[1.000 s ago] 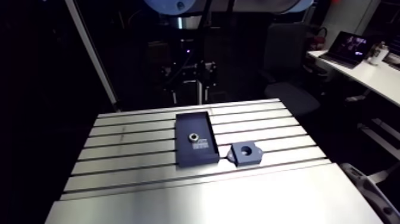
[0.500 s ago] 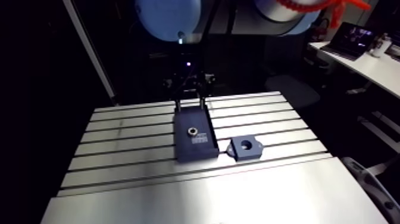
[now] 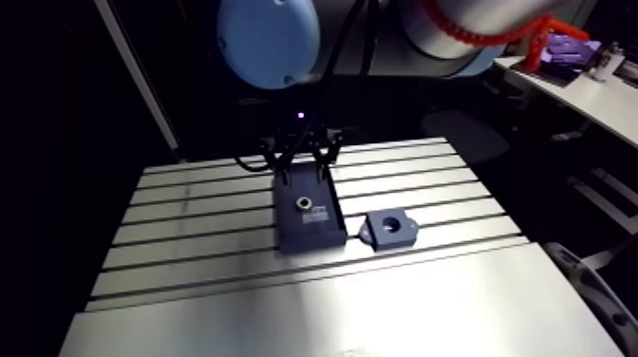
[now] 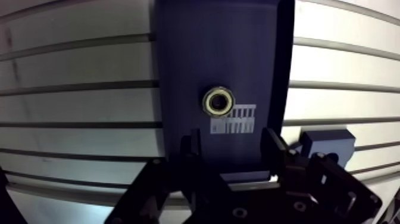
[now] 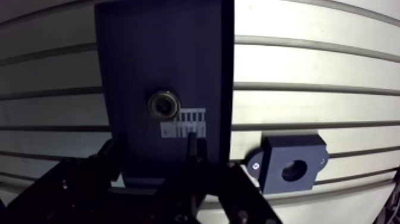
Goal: Pick up the bearing and press it into the housing until flush.
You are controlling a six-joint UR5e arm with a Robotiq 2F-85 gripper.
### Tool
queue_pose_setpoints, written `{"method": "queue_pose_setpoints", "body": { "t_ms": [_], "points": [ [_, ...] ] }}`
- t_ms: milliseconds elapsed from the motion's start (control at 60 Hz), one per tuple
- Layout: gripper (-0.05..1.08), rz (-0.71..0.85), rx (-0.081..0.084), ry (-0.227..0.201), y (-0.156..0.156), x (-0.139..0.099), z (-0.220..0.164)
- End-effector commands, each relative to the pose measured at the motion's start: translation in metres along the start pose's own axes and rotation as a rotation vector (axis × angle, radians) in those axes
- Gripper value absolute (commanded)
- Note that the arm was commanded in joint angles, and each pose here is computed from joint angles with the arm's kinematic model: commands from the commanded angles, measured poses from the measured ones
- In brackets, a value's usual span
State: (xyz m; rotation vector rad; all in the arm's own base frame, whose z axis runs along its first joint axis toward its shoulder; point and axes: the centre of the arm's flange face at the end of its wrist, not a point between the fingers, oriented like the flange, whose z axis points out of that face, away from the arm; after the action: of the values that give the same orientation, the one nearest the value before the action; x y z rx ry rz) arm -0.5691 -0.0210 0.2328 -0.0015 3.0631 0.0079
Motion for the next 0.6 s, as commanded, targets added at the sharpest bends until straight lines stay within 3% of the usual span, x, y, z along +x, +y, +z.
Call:
{"method": "queue_pose_setpoints", "body": {
  "t_ms": [17,200,333,600],
  "points": [
    [0.38,0.001,0.001,-0.013,0.000,-0.001,0.016],
    [0.38,0.001,0.003,-0.017,0.000,-0.001,0.019],
    [0.38,-0.002,-0.002,0.021,-0.001,0.002,0.022],
    [0.38,-0.002,-0.003,0.015,-0.001,-0.001,0.026]
  ]
}}
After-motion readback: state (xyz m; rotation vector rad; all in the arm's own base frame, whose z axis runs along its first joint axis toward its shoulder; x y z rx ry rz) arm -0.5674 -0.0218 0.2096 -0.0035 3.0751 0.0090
